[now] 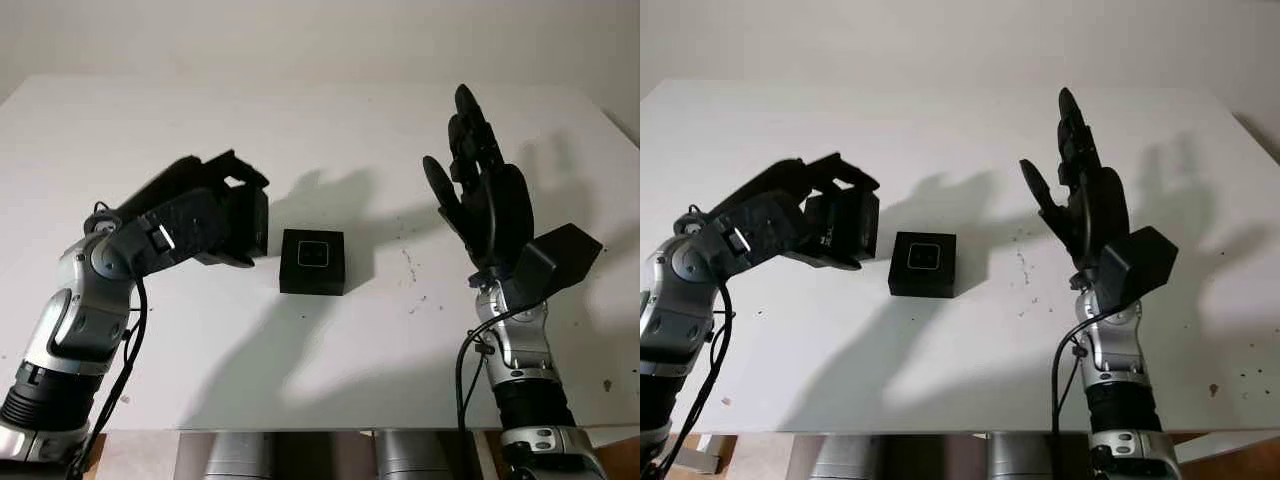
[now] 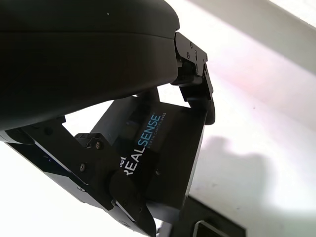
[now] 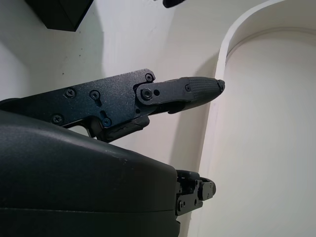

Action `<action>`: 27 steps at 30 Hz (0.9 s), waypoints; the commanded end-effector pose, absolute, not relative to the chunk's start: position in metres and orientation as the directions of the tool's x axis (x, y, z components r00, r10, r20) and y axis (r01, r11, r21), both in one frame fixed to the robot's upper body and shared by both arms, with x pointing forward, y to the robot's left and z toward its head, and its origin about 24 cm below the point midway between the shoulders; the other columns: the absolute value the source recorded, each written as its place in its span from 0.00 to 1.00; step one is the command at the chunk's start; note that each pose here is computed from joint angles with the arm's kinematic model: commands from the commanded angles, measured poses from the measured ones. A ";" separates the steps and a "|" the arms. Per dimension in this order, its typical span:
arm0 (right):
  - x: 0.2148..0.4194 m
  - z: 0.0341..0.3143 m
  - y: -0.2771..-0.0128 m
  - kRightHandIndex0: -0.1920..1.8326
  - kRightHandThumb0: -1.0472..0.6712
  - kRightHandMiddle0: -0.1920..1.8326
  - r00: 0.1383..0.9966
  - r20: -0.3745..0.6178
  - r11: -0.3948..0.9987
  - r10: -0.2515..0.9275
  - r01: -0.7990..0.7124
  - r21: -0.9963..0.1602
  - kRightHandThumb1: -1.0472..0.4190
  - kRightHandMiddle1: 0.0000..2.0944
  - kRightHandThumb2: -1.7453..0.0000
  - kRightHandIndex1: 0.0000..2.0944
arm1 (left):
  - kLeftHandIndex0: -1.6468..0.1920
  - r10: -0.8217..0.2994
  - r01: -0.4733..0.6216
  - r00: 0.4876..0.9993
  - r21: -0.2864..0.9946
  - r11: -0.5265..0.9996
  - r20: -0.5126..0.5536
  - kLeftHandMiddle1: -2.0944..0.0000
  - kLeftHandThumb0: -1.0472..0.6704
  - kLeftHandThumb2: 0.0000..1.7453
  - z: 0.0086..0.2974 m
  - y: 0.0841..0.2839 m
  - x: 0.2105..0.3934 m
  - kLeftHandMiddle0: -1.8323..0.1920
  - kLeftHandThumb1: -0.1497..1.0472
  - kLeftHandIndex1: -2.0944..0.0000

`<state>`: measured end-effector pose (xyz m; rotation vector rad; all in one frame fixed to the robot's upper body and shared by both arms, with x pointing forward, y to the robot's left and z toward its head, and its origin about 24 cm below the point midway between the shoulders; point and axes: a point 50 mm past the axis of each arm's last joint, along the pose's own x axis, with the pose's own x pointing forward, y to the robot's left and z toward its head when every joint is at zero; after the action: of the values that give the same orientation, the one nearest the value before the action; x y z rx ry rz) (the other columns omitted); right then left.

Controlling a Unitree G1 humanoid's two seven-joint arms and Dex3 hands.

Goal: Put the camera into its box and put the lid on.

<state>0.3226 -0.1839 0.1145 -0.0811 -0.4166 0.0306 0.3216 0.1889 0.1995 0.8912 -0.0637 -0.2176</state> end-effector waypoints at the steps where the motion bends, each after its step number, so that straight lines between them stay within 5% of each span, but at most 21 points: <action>1: 0.322 0.117 -0.181 0.07 0.25 0.12 0.913 0.405 0.996 0.046 -0.012 -0.086 0.00 0.02 0.89 0.02 | 0.69 -0.241 0.166 0.970 0.779 0.605 -0.020 0.23 0.56 0.03 0.212 0.181 0.322 0.67 0.89 0.28; 9: 0.321 0.118 -0.173 0.06 0.23 0.12 0.921 0.384 0.995 0.068 -0.036 -0.091 0.00 0.02 0.88 0.02 | 0.70 -0.276 0.251 0.955 0.796 0.551 -0.110 0.30 0.54 0.03 0.220 0.165 0.327 0.66 0.88 0.29; 19: 0.320 0.117 -0.163 0.06 0.23 0.12 0.911 0.405 0.995 0.083 -0.052 -0.088 0.00 0.02 0.88 0.02 | 0.70 -0.300 0.423 0.904 0.731 0.535 -0.304 0.26 0.53 0.03 0.196 0.155 0.340 0.61 0.88 0.28; 27: 0.321 0.116 -0.156 0.05 0.23 0.12 0.905 0.417 0.997 0.081 -0.076 -0.029 0.00 0.03 0.88 0.02 | 0.72 -0.282 0.419 0.908 0.715 0.559 -0.311 0.25 0.52 0.03 0.197 0.154 0.344 0.63 0.87 0.29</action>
<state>0.3204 -0.1574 0.1122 -0.0220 -0.4095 0.0779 0.3425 0.1590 0.1891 0.8794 0.1974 -0.4219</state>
